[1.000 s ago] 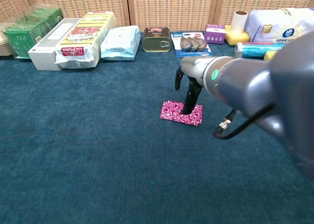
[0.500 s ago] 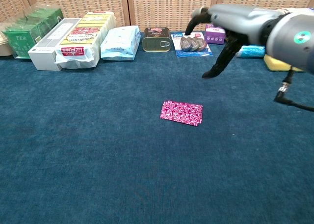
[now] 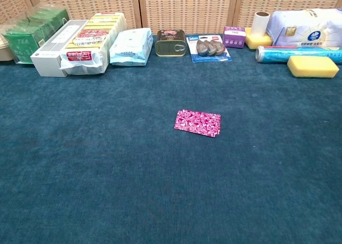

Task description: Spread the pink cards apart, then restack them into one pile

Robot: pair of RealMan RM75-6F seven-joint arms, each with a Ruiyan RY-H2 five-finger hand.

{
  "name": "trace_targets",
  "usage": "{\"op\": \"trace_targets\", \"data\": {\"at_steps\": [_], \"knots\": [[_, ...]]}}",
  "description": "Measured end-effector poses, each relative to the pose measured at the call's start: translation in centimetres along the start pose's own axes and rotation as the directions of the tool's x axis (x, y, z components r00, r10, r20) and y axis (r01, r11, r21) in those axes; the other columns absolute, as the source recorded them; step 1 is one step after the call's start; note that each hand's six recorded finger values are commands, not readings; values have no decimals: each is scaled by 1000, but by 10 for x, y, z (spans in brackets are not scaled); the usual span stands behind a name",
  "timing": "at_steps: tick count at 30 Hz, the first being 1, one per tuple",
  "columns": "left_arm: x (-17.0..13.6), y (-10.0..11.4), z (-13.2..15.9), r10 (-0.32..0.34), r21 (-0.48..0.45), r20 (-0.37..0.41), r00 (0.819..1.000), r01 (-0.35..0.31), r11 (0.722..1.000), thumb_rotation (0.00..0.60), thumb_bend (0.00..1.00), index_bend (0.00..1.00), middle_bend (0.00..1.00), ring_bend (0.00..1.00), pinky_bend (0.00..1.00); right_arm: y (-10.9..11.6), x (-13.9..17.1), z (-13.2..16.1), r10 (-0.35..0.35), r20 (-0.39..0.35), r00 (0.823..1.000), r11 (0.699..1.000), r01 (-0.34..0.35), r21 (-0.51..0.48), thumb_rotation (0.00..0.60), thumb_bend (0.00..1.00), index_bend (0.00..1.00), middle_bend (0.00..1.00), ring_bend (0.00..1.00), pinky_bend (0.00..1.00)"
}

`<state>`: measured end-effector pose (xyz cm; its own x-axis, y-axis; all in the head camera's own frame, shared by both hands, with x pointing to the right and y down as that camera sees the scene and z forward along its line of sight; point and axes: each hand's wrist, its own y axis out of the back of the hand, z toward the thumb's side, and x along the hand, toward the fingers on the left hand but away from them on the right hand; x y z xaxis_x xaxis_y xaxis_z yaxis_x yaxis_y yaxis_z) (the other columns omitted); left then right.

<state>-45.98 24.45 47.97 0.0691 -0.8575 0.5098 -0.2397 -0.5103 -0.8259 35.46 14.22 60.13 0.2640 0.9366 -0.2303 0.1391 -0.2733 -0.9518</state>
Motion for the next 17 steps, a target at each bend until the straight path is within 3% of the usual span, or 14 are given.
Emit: {"op": "trace_targets", "data": {"at_steps": [6,12,17], "knots": [[-7,-7,5,13,18,13,1000,-13,1000,600,212,0,0,0,62,24,48,-33,-28,97,995,1000,29,-3,600,0,70,0,0,0],[-15,-9,6,54,36,33,998,-55,998,600,212,0,0,0,62,41,75,-30,-18,190,982,1000,22,-17,600,0,60,0,0,0],[-18,-11,2,51,44,19,999,-52,998,600,212,0,0,0,62,48,86,-34,-8,239,971,1000,6,11,600,0,55,0,0,0]]}}
